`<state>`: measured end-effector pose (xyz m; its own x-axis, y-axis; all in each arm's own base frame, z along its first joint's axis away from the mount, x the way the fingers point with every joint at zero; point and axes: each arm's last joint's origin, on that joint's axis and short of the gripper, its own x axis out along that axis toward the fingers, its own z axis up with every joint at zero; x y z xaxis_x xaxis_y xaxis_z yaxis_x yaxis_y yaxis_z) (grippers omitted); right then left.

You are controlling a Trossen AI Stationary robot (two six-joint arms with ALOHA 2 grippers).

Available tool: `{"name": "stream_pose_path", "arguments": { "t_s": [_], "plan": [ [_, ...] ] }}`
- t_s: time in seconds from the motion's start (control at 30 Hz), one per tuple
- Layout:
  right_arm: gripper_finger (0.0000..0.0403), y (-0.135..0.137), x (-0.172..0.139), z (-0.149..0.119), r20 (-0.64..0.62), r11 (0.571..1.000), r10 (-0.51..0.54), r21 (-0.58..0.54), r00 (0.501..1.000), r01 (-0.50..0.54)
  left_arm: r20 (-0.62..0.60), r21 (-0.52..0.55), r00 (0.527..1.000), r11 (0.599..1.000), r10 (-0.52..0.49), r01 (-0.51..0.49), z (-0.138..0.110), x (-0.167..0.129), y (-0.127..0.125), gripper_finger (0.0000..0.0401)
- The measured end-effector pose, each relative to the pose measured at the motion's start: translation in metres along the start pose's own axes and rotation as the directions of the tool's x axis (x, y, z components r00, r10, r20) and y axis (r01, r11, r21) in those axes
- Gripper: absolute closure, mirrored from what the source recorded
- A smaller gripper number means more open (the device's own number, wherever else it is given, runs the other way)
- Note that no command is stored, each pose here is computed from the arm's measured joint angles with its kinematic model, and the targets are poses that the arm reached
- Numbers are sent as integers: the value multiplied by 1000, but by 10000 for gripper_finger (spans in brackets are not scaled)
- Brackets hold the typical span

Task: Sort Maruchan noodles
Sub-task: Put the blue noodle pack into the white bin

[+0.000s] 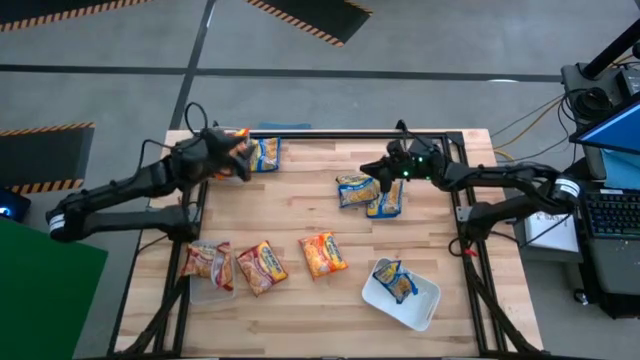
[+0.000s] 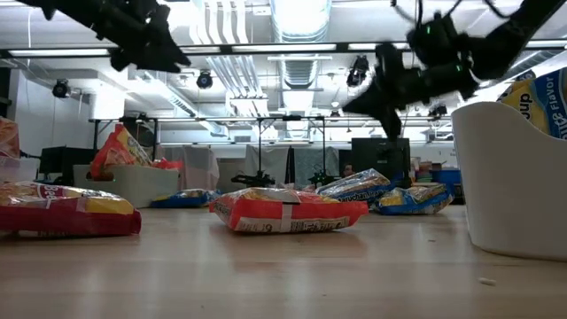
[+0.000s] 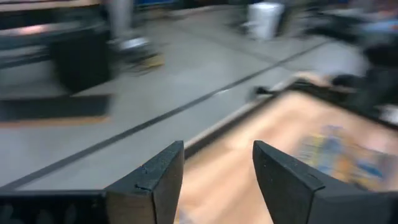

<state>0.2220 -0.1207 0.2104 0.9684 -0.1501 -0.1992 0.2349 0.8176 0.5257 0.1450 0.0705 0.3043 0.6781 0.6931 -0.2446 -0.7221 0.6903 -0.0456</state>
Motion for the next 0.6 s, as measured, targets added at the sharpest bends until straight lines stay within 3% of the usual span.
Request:
{"name": "stream_pose_path", "arguments": {
  "t_s": [0.13,0.23,0.33,0.47,0.53,0.6],
  "plan": [
    [375,22,8,24,56,977,59,-210,997,-46,124,-4,955,963,-268,271,-18,-2,-20,241],
    [377,26,12,35,92,964,56,-264,994,-30,209,27,903,925,-376,379,-38,-3,-32,249],
    [377,35,15,32,82,942,90,-329,993,-58,264,43,868,904,-420,425,-55,-4,-37,254],
    [376,54,19,8,15,931,167,-333,986,-152,273,-26,848,877,-455,479,-78,-4,-38,255],
    [375,68,20,-5,-18,912,189,-368,982,-183,297,10,844,885,-447,466,-82,-4,-37,255],
    [375,76,20,-14,-12,910,157,-386,987,-150,356,6,853,914,-381,406,-76,-5,-34,255]
  ]
}}
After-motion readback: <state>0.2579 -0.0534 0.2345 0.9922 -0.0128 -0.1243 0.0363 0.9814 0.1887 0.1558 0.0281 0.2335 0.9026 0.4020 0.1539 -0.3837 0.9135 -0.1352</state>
